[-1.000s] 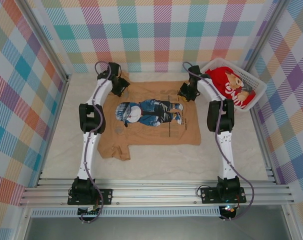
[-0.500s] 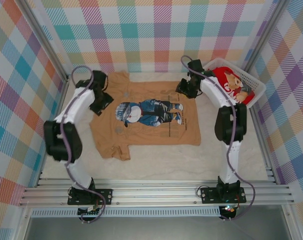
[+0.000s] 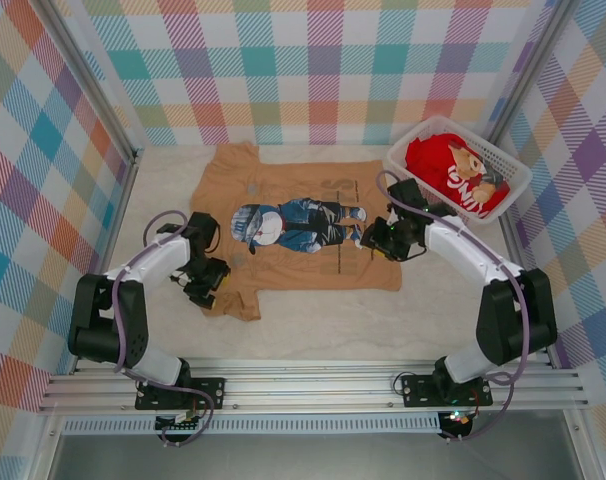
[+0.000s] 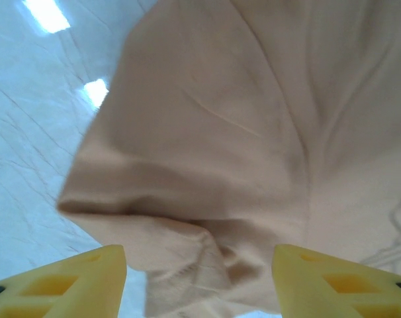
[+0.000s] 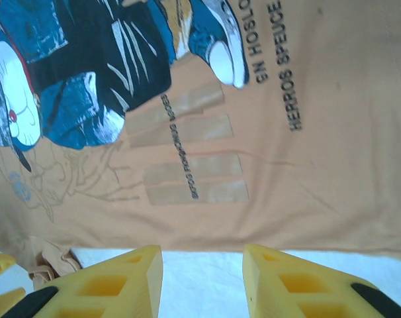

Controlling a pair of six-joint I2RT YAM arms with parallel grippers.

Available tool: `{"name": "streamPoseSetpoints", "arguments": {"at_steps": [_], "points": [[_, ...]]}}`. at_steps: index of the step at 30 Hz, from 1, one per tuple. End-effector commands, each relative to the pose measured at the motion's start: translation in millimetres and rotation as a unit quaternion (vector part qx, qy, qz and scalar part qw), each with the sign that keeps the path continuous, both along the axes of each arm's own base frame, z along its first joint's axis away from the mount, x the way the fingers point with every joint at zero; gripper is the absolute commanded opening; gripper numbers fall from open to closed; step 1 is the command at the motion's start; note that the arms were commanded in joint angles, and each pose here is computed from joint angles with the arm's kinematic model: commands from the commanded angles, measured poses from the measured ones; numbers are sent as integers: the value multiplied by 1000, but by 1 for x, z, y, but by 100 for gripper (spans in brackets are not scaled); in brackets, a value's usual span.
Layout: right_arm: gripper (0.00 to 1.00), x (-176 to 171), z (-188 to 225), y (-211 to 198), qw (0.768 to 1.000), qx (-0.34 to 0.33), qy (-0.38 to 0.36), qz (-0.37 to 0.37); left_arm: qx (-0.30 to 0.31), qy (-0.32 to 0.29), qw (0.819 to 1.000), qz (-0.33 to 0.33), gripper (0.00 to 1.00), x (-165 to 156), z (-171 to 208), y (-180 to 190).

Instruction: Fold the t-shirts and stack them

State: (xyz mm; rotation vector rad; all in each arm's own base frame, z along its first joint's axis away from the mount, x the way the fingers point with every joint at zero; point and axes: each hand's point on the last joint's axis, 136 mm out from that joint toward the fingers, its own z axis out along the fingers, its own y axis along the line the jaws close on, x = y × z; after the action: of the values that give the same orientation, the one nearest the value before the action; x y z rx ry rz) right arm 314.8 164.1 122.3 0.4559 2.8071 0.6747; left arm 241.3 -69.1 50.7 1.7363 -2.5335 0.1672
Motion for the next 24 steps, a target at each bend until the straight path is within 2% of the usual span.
{"name": "streamPoseSetpoints", "arguments": {"at_steps": [1, 6, 13, 16, 20, 24], "points": [[37, -8, 11, -4, 1000, 4, -19, 2, -16, -5, 999, 29, 55, -4, 5, -14], [37, -13, 10, -5, 1000, 10, -20, -5, -11, 14, 999, 38, 51, -19, -5, -19], [37, -17, 12, -6, 1000, 11, -25, -4, 0, 13, 999, 40, 47, -14, -15, -18], [37, -20, 9, -8, 1000, 9, -21, -4, 11, 5, 999, 40, 36, -9, -13, -17], [36, -24, 7, -9, 1000, 6, -19, -4, 28, 0, 999, 30, 12, -15, -1, -12], [35, -24, 5, -12, 1000, 0, -18, -3, 35, 17, 999, 8, 3, -39, 5, -7]]}}
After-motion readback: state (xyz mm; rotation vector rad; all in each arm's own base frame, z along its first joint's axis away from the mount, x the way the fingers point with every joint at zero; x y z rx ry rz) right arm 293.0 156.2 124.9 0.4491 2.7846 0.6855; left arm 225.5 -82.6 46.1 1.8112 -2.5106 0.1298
